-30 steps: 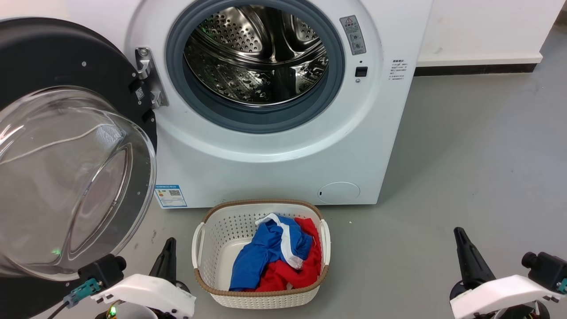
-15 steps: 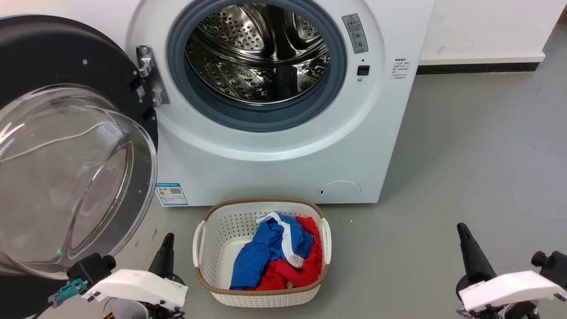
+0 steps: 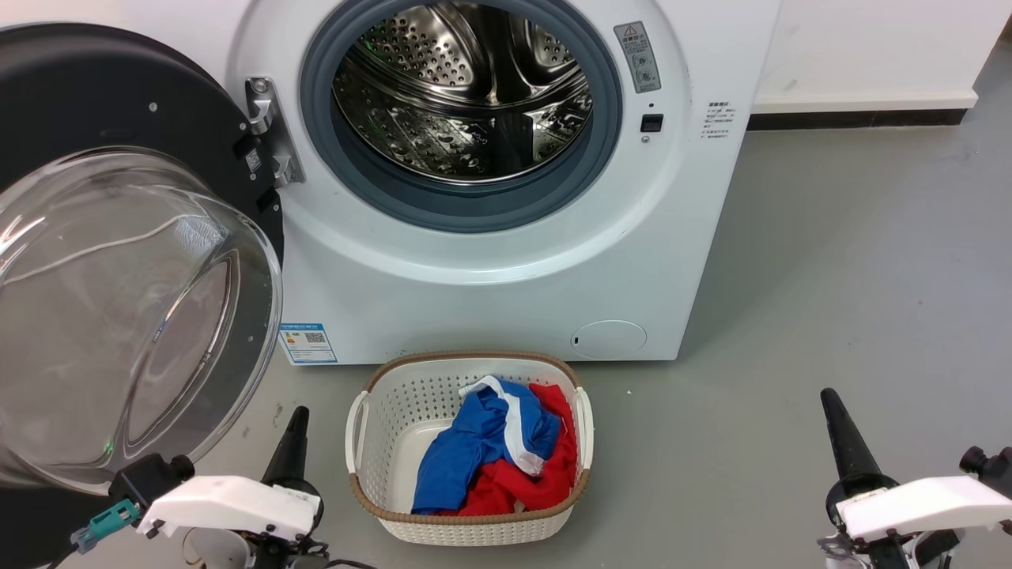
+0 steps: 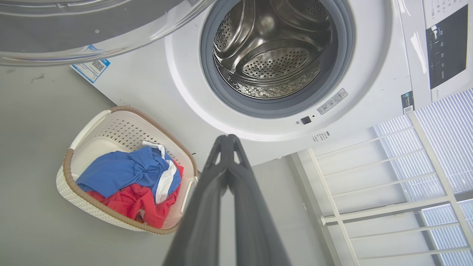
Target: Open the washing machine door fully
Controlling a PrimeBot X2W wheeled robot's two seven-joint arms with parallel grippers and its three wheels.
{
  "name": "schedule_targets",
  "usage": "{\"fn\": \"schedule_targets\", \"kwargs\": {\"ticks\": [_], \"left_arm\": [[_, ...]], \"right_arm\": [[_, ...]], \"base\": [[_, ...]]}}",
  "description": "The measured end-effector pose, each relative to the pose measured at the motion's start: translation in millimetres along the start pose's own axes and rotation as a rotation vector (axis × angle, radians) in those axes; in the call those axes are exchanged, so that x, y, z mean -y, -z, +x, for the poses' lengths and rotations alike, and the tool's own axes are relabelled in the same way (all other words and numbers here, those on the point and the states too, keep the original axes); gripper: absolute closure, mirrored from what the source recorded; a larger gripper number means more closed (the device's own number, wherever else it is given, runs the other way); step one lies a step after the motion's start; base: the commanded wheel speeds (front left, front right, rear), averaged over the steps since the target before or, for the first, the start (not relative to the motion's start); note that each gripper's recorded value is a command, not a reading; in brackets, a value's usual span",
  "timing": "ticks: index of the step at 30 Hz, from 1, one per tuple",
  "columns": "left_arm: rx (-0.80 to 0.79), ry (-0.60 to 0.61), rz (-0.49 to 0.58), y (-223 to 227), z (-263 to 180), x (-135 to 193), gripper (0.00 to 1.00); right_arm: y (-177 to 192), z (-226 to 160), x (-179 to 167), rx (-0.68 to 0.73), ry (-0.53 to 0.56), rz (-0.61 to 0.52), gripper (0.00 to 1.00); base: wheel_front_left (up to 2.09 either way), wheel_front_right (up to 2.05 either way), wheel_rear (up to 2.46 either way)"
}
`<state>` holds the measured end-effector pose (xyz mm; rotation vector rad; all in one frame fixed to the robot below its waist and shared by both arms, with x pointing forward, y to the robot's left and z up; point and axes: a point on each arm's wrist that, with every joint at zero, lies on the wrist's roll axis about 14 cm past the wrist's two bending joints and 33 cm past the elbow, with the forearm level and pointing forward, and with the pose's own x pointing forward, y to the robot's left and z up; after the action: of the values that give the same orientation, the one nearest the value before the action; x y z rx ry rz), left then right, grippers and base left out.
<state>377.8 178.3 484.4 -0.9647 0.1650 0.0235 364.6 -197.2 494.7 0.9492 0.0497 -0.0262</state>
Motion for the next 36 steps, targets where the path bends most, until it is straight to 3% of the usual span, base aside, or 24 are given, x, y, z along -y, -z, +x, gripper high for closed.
{"fn": "schedule_targets", "kwargs": {"ticks": [36], "left_arm": [[0.042, 0.057, -0.358, -15.4, 4.6, 3.7, 1.00]], "right_arm": [[-4.6, 11.9, -2.1, 0.007, -0.014, 0.360, 1.00]], "base": [[0.00, 0.00, 0.00]]}}
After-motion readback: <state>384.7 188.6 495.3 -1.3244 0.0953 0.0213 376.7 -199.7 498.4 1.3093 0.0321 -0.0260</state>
